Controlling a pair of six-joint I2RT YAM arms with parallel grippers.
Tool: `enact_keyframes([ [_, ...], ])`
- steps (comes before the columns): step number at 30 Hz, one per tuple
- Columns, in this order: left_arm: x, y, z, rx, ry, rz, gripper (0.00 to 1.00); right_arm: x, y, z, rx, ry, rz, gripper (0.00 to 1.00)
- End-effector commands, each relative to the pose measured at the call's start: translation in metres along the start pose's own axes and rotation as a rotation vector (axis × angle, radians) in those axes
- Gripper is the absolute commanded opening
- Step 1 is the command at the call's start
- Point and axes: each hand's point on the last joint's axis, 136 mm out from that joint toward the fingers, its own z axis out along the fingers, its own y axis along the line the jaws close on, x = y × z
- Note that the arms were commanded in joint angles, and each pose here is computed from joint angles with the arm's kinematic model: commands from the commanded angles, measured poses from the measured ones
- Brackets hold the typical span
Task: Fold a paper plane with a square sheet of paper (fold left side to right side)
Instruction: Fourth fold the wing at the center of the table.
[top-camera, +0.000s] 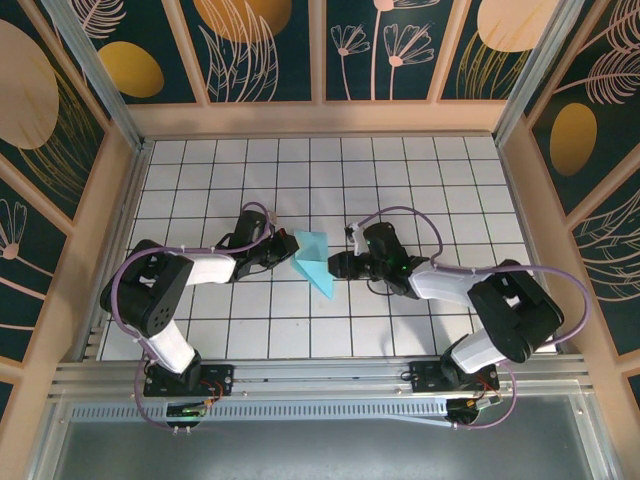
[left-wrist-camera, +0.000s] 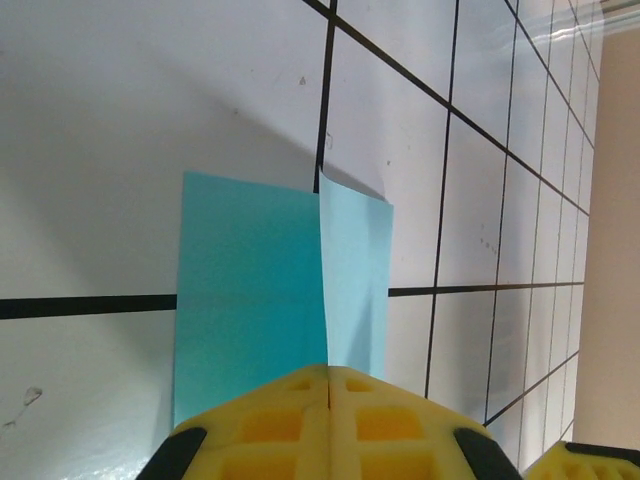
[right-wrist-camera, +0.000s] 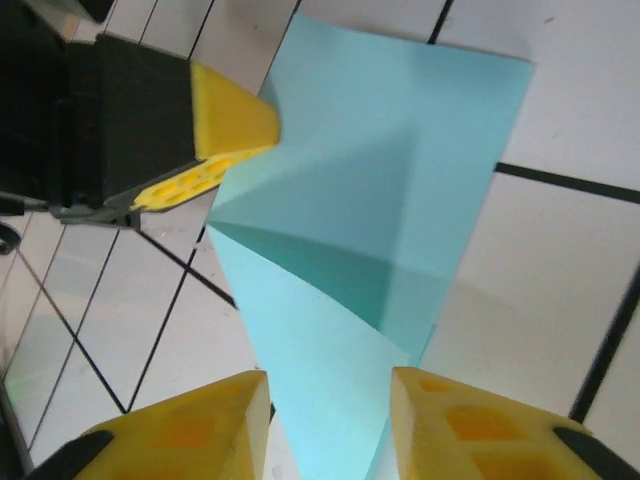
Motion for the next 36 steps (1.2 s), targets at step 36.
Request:
enact_keyframes([
  [36, 0.007, -0.033, -0.007, 0.045, -0.035, -0.120, 0.00, 0.039, 0.026, 0.030, 0.723, 0.110, -0.313, 0.49],
])
